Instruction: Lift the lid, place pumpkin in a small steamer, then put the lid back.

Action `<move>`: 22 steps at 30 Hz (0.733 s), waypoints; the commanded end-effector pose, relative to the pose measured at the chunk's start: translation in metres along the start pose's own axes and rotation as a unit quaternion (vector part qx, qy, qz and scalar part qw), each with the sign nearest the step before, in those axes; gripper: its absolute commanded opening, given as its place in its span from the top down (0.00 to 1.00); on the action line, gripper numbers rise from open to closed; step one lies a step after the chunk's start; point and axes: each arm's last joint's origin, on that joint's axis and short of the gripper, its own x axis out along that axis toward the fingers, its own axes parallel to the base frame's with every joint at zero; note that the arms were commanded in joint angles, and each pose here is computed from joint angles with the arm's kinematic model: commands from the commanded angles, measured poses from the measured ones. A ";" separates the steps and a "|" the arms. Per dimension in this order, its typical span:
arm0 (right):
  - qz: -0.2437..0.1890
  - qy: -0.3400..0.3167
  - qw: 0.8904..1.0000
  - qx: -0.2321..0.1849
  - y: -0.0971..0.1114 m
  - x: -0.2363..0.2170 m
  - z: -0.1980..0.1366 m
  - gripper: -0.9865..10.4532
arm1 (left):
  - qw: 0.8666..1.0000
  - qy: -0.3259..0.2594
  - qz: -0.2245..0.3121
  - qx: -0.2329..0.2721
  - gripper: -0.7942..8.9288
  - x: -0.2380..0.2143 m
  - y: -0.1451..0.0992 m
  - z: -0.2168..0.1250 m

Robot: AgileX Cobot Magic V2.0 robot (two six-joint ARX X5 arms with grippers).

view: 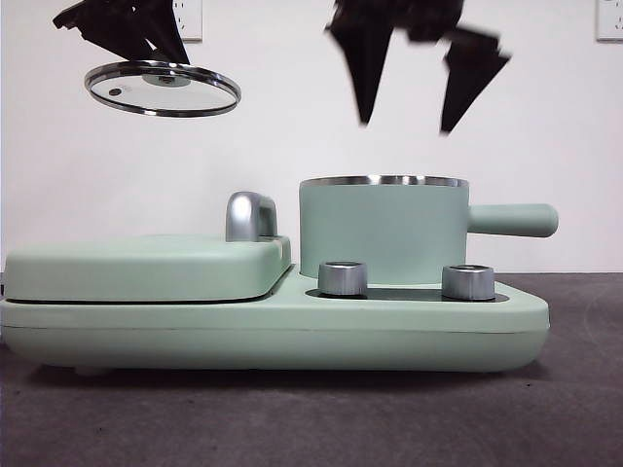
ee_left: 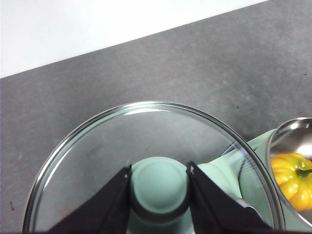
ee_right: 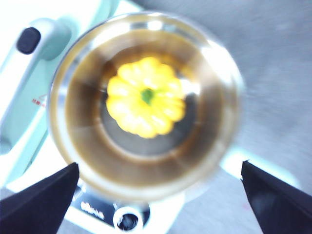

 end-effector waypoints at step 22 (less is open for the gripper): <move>0.091 -0.230 0.969 -0.005 0.002 -0.068 -0.237 0.45 | 0.989 -0.025 -0.119 0.079 0.84 0.003 -0.095 0.013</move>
